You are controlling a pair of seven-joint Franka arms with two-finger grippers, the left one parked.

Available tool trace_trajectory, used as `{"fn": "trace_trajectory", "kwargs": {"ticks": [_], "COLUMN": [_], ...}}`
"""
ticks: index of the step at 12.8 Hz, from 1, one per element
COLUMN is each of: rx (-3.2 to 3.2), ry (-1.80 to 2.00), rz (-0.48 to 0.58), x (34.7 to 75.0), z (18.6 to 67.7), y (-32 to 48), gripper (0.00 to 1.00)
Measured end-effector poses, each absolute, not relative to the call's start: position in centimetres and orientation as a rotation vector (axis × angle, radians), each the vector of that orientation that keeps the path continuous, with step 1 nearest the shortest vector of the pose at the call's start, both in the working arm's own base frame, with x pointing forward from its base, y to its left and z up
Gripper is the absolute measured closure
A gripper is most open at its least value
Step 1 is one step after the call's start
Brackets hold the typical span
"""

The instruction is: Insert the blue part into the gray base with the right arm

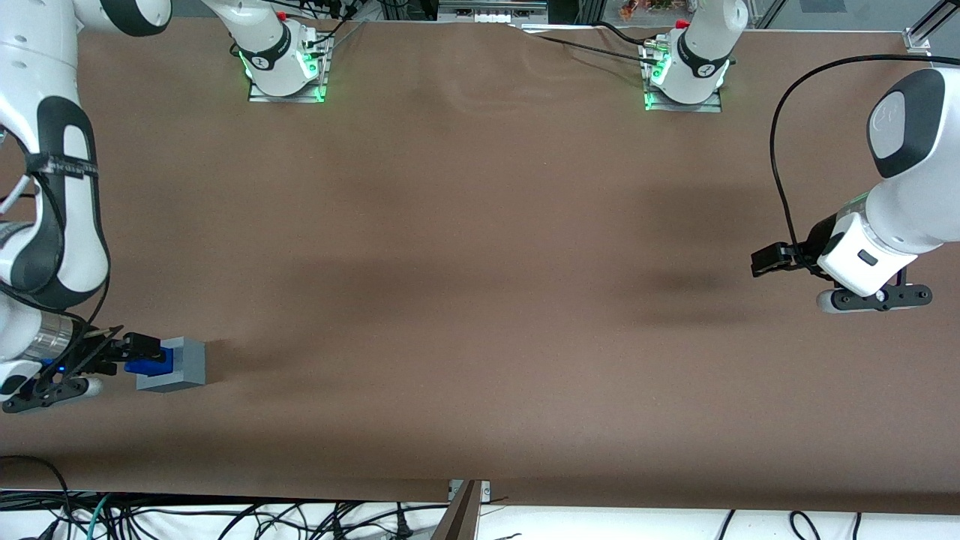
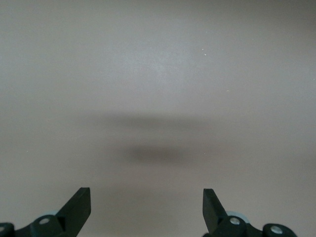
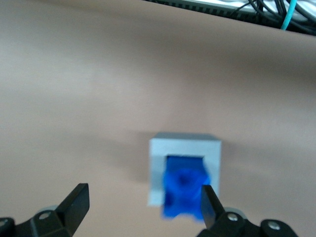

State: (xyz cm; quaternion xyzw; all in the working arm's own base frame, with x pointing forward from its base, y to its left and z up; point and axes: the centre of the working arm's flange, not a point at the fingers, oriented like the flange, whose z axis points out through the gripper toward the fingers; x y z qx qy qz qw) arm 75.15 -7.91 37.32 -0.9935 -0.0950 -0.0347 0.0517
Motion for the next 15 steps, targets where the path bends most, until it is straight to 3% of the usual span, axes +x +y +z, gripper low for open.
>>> {"fn": "trace_trajectory", "kwargs": {"ticks": [4, 7, 13, 15], "rx": [-3.009, -3.018, -3.166, -3.191], "ry": [-0.17, -0.172, -0.273, -0.275], "rz": [0.045, 0.153, 0.152, 0.102], "x": [71.2, 68.7, 67.0, 66.2], "z": [47.4, 50.7, 54.3, 55.6], "y": [-4.5, -4.6, -2.0, -1.0], "gripper": [0.0, 0.0, 0.0, 0.0]}}
